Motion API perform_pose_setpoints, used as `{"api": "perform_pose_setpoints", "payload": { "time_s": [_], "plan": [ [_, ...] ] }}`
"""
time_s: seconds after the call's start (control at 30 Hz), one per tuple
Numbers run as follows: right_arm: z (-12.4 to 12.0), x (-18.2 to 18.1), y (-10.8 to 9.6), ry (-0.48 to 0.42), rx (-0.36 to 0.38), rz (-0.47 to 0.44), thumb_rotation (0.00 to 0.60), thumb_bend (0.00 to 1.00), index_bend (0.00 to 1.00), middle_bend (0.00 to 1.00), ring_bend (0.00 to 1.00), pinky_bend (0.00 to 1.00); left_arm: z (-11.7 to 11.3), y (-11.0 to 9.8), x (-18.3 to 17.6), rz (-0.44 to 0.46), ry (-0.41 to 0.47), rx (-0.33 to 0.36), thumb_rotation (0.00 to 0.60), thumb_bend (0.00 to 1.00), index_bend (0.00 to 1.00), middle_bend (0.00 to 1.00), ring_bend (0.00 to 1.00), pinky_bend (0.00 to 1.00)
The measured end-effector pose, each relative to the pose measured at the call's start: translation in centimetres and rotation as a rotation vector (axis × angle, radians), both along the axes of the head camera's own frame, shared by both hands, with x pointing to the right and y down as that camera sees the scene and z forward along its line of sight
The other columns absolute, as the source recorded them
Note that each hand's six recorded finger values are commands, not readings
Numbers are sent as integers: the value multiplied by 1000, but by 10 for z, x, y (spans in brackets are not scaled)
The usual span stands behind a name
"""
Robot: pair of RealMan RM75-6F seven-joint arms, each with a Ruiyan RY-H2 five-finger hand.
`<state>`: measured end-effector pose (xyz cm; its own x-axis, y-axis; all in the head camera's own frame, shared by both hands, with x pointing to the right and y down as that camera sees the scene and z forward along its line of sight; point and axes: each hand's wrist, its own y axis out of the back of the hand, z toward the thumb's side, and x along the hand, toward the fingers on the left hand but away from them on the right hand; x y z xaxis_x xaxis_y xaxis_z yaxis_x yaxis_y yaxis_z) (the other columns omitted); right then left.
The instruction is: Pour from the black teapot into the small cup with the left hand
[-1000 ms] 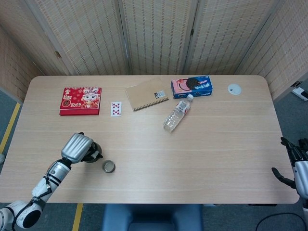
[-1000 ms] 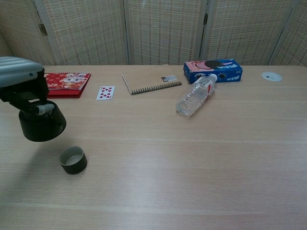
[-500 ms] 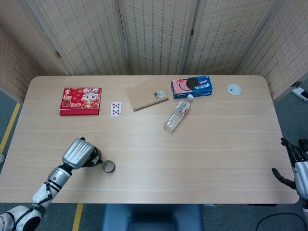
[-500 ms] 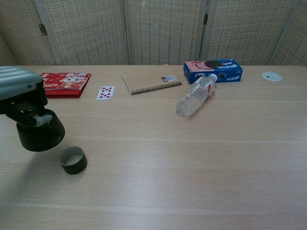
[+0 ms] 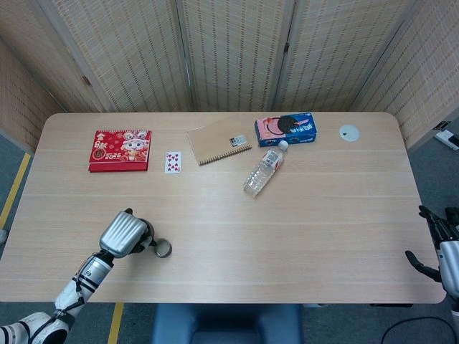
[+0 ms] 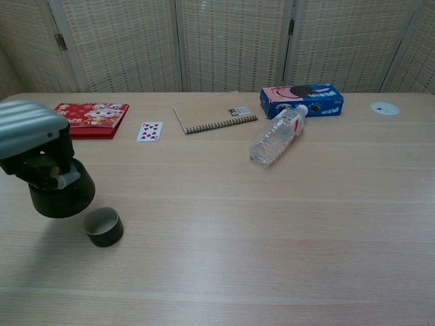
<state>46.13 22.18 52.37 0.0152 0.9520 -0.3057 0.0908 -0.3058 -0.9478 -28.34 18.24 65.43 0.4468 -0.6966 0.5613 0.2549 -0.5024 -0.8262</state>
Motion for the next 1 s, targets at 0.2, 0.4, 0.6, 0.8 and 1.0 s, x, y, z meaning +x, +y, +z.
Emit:
{"api": "perform_pose_setpoints", "payload": {
  "time_s": [0.2, 0.4, 0.6, 0.8, 1.0],
  "plan": [
    [1, 1, 0, 0, -1, 3, 600, 242, 94, 266, 270, 32, 0, 1, 3, 30, -29, 44, 522, 483, 1000, 1000, 990, 524],
    [1, 2, 1, 0, -2, 4, 600, 242, 94, 267, 269, 33, 1, 3, 5, 47, -45, 66, 527, 493, 1000, 1000, 992, 526],
    [1, 3, 1, 1, -4, 8, 600, 242, 93, 267, 270, 32, 3, 4, 5, 60, -67, 92, 532, 494, 1000, 1000, 992, 526],
    [1, 2, 1, 1, -2, 6, 600, 242, 94, 268, 269, 32, 2, 2, 4, 72, -88, 118, 534, 495, 1000, 1000, 992, 526],
    [0, 3, 2, 3, 0, 7, 600, 242, 94, 268, 271, 33, 2, 3, 0, 84, -112, 128, 537, 496, 1000, 1000, 992, 526]
  ]
}}
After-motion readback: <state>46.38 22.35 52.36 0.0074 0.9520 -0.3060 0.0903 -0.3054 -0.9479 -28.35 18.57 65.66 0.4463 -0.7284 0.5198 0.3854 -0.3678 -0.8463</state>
